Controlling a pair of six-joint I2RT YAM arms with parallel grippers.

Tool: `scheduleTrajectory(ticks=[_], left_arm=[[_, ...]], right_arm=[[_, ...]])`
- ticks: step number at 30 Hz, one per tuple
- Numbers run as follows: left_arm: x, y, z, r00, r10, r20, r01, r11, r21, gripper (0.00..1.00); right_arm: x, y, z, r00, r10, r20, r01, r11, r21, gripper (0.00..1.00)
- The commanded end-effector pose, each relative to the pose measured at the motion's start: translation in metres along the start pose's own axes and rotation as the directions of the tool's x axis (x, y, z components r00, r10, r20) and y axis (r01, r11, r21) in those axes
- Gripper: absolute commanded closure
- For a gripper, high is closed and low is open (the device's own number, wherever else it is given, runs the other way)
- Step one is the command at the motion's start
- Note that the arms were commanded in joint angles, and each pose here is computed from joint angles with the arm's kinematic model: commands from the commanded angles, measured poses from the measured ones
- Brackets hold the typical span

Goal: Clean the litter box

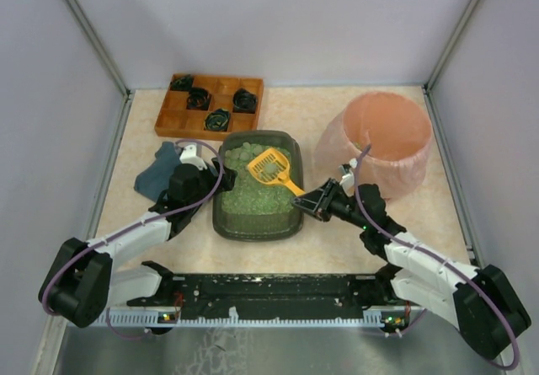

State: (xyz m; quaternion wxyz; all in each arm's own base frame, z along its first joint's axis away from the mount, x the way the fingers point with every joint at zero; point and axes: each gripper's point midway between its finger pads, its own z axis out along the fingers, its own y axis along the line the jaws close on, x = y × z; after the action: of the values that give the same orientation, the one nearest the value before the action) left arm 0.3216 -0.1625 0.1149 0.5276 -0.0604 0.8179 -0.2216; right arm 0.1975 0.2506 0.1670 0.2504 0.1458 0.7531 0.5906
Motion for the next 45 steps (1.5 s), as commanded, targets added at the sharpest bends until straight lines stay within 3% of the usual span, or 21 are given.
scheduleTrajectory(ticks=[1, 3, 5, 7, 11, 13, 15, 20, 24, 29, 31, 33, 38, 42, 45], left_arm=[[-0.013, -0.011, 0.001, 1.0, -0.002, 0.03, 0.001, 1.0, 0.031, 0.13], [-0.01, -0.011, 0.002, 1.0, -0.001, 0.019, 0.001, 1.0, 0.031, 0.14], [-0.01, -0.01, 0.002, 1.0, -0.002, 0.015, 0.002, 1.0, 0.027, 0.14], [-0.011, -0.011, 0.001, 1.0, -0.003, 0.022, 0.002, 1.0, 0.03, 0.14], [-0.009, -0.011, 0.003, 1.0, -0.002, 0.015, 0.002, 0.999, 0.036, 0.14], [-0.01, -0.012, 0.003, 1.0, -0.002, 0.012, 0.002, 0.999, 0.033, 0.14], [-0.011, -0.011, 0.002, 1.0, -0.002, 0.018, 0.002, 1.0, 0.029, 0.14], [-0.012, -0.011, 0.001, 1.0, -0.002, 0.026, 0.002, 0.999, 0.033, 0.14], [-0.012, -0.011, 0.001, 1.0, -0.002, 0.025, 0.001, 1.0, 0.027, 0.14], [-0.011, -0.012, 0.002, 1.0, -0.001, 0.021, 0.001, 0.999, 0.035, 0.14], [-0.01, -0.011, 0.002, 1.0, -0.001, 0.015, 0.001, 1.0, 0.031, 0.14], [-0.011, -0.01, 0.001, 1.0, -0.002, 0.021, 0.001, 1.0, 0.027, 0.14], [-0.011, -0.011, 0.001, 1.0, 0.001, 0.024, -0.002, 0.999, 0.032, 0.14], [-0.012, -0.01, 0.001, 1.0, 0.0, 0.025, 0.0, 1.0, 0.024, 0.14], [-0.013, -0.01, 0.0, 0.999, -0.002, 0.032, 0.001, 1.0, 0.027, 0.14]], right_arm=[[0.011, 0.042, 0.009, 0.991, -0.108, -0.074, 0.098, 0.987, -0.128, 1.0], [0.01, 0.038, 0.009, 0.991, -0.11, -0.072, 0.102, 0.989, -0.103, 1.0], [-0.007, 0.022, 0.002, 0.999, -0.034, 0.022, 0.035, 0.998, -0.052, 1.0], [-0.013, 0.025, -0.002, 0.998, -0.002, 0.068, 0.009, 0.995, -0.098, 1.0], [0.008, 0.038, 0.009, 0.994, -0.084, -0.066, 0.077, 0.992, -0.096, 1.0], [-0.005, 0.021, 0.005, 0.999, -0.051, 0.008, 0.051, 0.998, -0.031, 1.0], [-0.016, 0.017, -0.003, 0.996, 0.007, 0.086, -0.003, 0.999, -0.053, 1.0], [0.007, 0.038, 0.005, 0.996, -0.053, -0.074, 0.044, 0.992, -0.118, 1.0], [-0.014, 0.019, -0.005, 0.998, 0.024, 0.064, -0.02, 0.998, -0.064, 1.0], [0.009, 0.039, 0.004, 0.994, -0.077, -0.084, 0.067, 0.992, -0.108, 1.0], [-0.004, 0.024, 0.002, 0.999, -0.044, -0.008, 0.044, 0.998, -0.045, 1.0], [-0.011, 0.026, -0.003, 0.998, -0.018, 0.054, 0.022, 0.997, -0.069, 1.0], [0.013, 0.051, 0.006, 0.99, -0.092, -0.103, 0.075, 0.984, -0.162, 1.0], [-0.008, 0.031, 0.0, 0.999, 0.0, 0.039, 0.003, 0.997, -0.081, 1.0], [0.008, 0.046, 0.005, 0.998, -0.045, -0.044, 0.039, 0.991, -0.125, 1.0]])
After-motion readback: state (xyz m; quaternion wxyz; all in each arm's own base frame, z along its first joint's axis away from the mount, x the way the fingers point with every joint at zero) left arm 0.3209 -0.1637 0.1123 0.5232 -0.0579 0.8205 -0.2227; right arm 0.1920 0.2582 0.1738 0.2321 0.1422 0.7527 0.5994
